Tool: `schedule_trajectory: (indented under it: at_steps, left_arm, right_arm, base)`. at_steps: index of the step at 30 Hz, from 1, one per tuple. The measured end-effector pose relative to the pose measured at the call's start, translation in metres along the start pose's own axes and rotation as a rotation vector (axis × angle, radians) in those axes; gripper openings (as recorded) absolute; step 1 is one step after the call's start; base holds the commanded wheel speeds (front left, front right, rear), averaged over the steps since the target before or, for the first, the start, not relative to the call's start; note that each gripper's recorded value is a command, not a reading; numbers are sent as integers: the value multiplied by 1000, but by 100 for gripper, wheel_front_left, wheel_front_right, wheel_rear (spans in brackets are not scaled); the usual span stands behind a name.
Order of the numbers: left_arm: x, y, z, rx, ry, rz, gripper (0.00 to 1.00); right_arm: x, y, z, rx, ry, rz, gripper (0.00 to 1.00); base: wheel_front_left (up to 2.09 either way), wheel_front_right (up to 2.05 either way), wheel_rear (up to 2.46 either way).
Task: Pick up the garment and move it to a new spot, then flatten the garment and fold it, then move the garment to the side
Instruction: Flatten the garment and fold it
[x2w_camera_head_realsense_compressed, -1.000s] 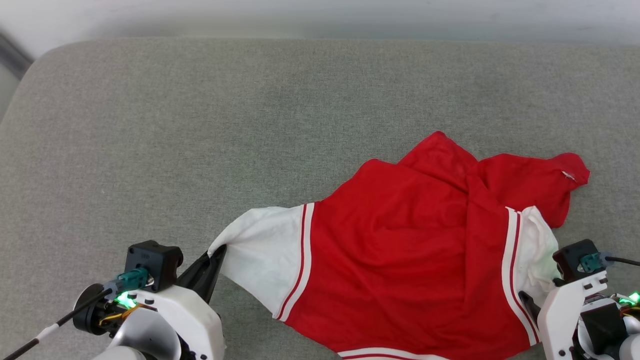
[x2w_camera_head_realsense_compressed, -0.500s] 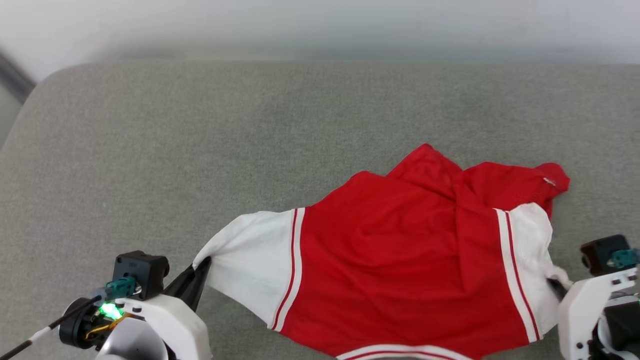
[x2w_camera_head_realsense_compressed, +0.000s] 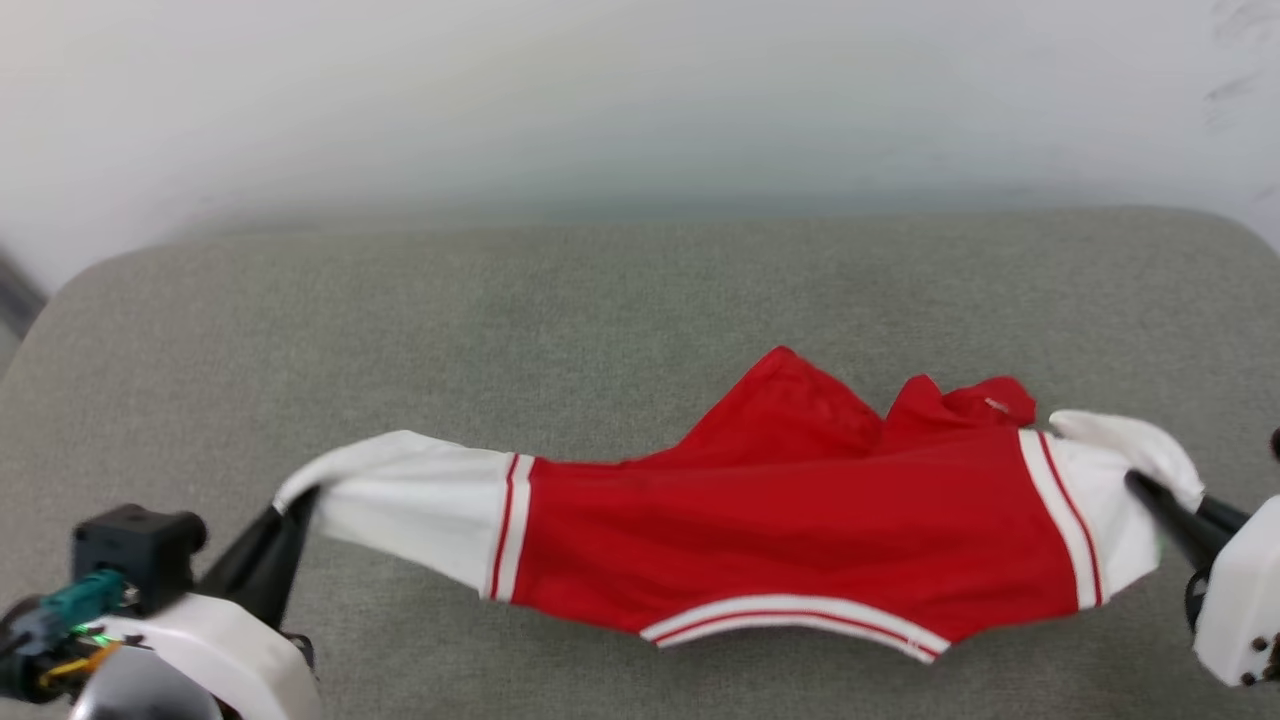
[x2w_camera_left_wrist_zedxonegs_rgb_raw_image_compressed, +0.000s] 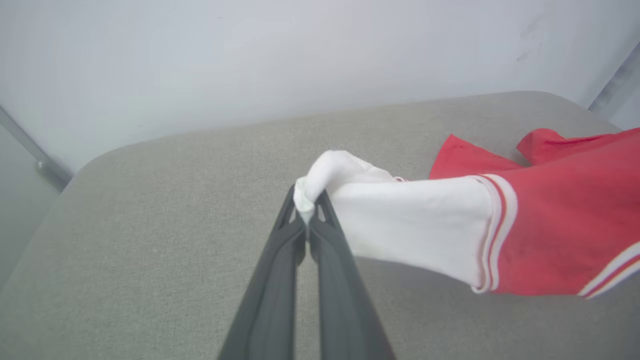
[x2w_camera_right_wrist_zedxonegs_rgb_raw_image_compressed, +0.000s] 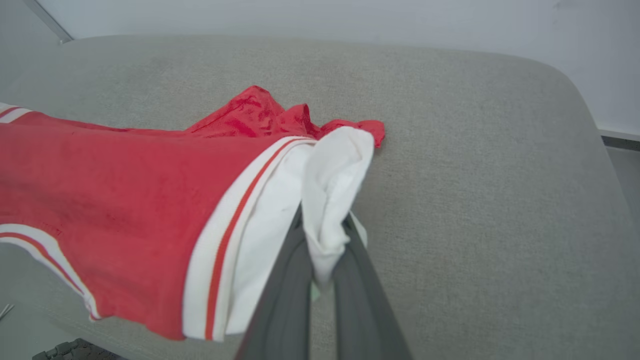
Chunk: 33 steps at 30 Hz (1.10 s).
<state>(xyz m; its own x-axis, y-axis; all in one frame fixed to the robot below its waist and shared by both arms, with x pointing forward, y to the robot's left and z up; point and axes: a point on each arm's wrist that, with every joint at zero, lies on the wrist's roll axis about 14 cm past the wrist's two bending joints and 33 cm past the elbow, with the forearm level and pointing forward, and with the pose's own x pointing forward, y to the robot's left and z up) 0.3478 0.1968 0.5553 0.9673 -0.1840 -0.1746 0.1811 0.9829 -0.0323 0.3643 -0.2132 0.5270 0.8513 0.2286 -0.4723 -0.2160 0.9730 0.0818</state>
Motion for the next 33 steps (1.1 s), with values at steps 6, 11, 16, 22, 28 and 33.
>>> schedule_trajectory:
  at_steps: [6, 11, 16, 22, 28, 33]
  left_arm:
    - [-10, 3, 62, 55, -205, -8, 0]
    - [-17, 4, 112, 89, -360, -20, 0]
    - [-27, 5, 163, 137, -524, -20, 0]
    - [-38, 5, 214, 182, -694, -19, 0]
    - [-37, 6, 250, 230, -812, -21, 0]
    - [-15, 16, 271, 246, -863, -17, 0]
  right_arm:
    - [-31, 5, 56, 8, -170, 33, 0]
    - [-48, 17, 103, 12, -317, 93, 0]
    - [-64, 26, 145, -7, -450, 124, 0]
    - [-76, 33, 183, -33, -577, 142, 0]
    - [-71, 34, 211, -70, -652, 135, 0]
    - [-51, 31, 236, -104, -693, 124, 0]
  base:
    - [0, 0, 0]
    - [0, 0, 0]
    - [0, 0, 0]
    - [0, 0, 0]
    - [0, 0, 0]
    - [0, 0, 0]
